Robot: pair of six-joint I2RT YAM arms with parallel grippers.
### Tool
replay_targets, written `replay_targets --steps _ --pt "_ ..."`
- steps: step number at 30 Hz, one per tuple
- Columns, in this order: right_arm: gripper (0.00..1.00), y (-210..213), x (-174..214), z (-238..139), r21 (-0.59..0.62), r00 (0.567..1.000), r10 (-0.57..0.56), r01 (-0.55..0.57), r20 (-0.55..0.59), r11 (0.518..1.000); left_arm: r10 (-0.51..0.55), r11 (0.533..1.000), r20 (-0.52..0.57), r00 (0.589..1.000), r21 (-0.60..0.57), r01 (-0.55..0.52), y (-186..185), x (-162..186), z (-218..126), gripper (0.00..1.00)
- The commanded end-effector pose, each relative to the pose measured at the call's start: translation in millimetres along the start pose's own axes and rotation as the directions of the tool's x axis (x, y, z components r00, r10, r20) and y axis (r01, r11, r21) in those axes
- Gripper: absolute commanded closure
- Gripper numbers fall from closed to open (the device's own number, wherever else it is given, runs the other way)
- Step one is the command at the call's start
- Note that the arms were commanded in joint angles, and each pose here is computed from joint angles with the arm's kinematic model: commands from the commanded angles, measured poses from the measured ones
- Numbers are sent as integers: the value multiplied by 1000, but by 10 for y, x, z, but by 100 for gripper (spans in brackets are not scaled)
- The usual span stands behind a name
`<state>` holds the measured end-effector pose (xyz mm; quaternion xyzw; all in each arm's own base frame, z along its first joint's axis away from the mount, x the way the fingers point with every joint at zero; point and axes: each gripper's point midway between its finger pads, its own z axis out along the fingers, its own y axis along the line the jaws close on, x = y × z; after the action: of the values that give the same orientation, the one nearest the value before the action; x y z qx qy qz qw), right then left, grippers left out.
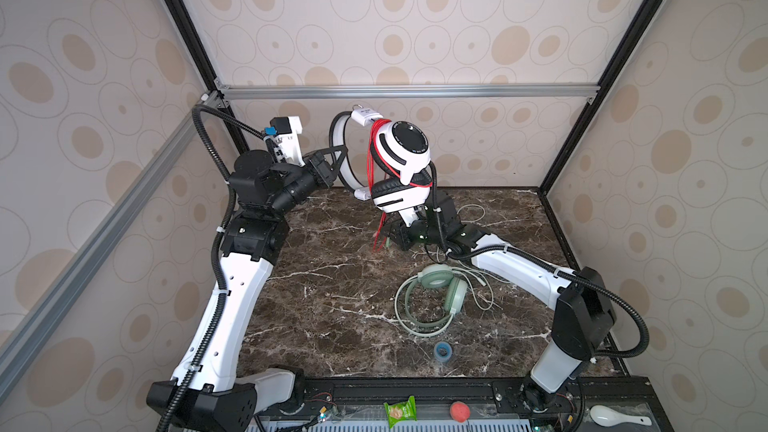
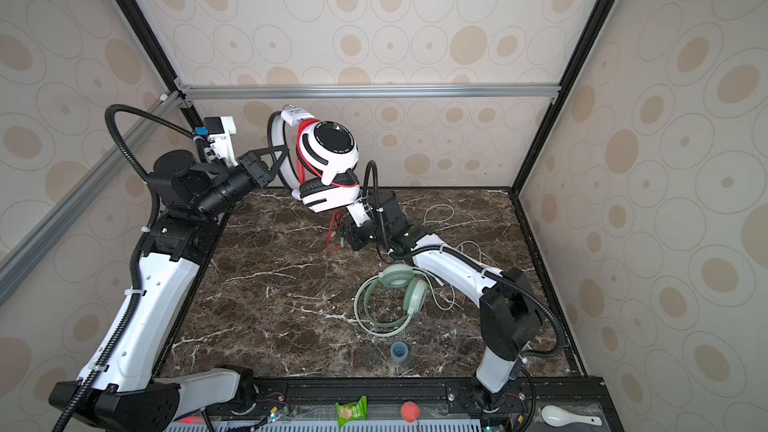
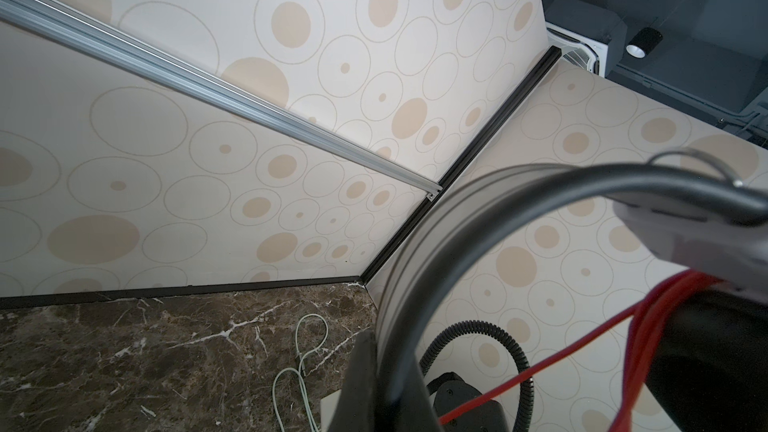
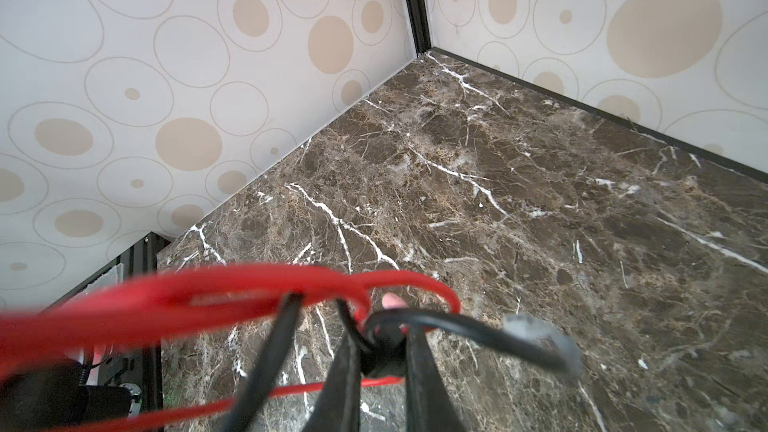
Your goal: Wrap the headphones
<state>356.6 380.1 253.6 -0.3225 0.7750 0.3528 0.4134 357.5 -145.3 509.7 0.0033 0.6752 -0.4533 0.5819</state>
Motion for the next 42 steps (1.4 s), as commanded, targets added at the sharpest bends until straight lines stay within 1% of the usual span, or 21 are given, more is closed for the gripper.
replay_targets --steps 1,4,8,13,16,19,21,23,25,27,29,32,35,40,42 --pt "99 51 -98 0 -3 999 -31 31 24 1000 3 997 90 996 74 -10 -280 -276 -105 100" --pt "100 20 -64 -25 18 999 -35 35 23 999 5 999 92 996 48 -10 -236 -288 -91 100" --pt "100 -65 177 -63 53 1000 -15 16 -12 998 19 1000 135 991 -11 -18 -154 -383 -102 100" --pt "100 -192 469 -249 91 998 57 -55 -25 994 27 986 264 964 -167 18 132 -611 -277 100" --pt "100 -312 594 -419 125 994 105 -103 -12 987 4 976 320 947 -207 66 323 -701 -388 100" --pt "100 -470 710 -585 159 985 175 -172 -2 972 0 966 356 935 -243 92 448 -744 -467 100" --pt "100 -569 807 -670 196 977 215 -209 -8 958 1 960 396 918 -259 110 505 -773 -549 100" --pt "100 -699 937 -756 252 963 268 -254 -23 934 10 949 429 903 -289 126 562 -800 -636 100" --pt "100 -801 1039 -833 276 943 332 -313 -25 909 19 933 462 887 -327 151 635 -814 -742 100" --pt "100 -842 1088 -907 270 929 369 -357 6 894 24 915 499 866 -360 182 718 -830 -864 100" --pt "100 -886 1139 -1001 290 922 385 -377 30 880 26 900 522 852 -384 208 800 -838 -955 100" --pt "100 -914 1151 -1165 293 910 412 -406 45 865 43 878 539 842 -422 226 888 -839 -1060 100" --pt "100 -953 1163 -1363 322 908 414 -413 69 852 51 872 548 835 -432 231 961 -851 -1128 100" --pt "100 -1037 1110 -1688 304 881 443 -474 169 827 67 851 566 822 -462 249 1075 -840 -1270 100" --pt "100 -1072 1152 -1776 330 876 449 -482 175 812 73 843 573 816 -472 256 1107 -842 -1327 100"
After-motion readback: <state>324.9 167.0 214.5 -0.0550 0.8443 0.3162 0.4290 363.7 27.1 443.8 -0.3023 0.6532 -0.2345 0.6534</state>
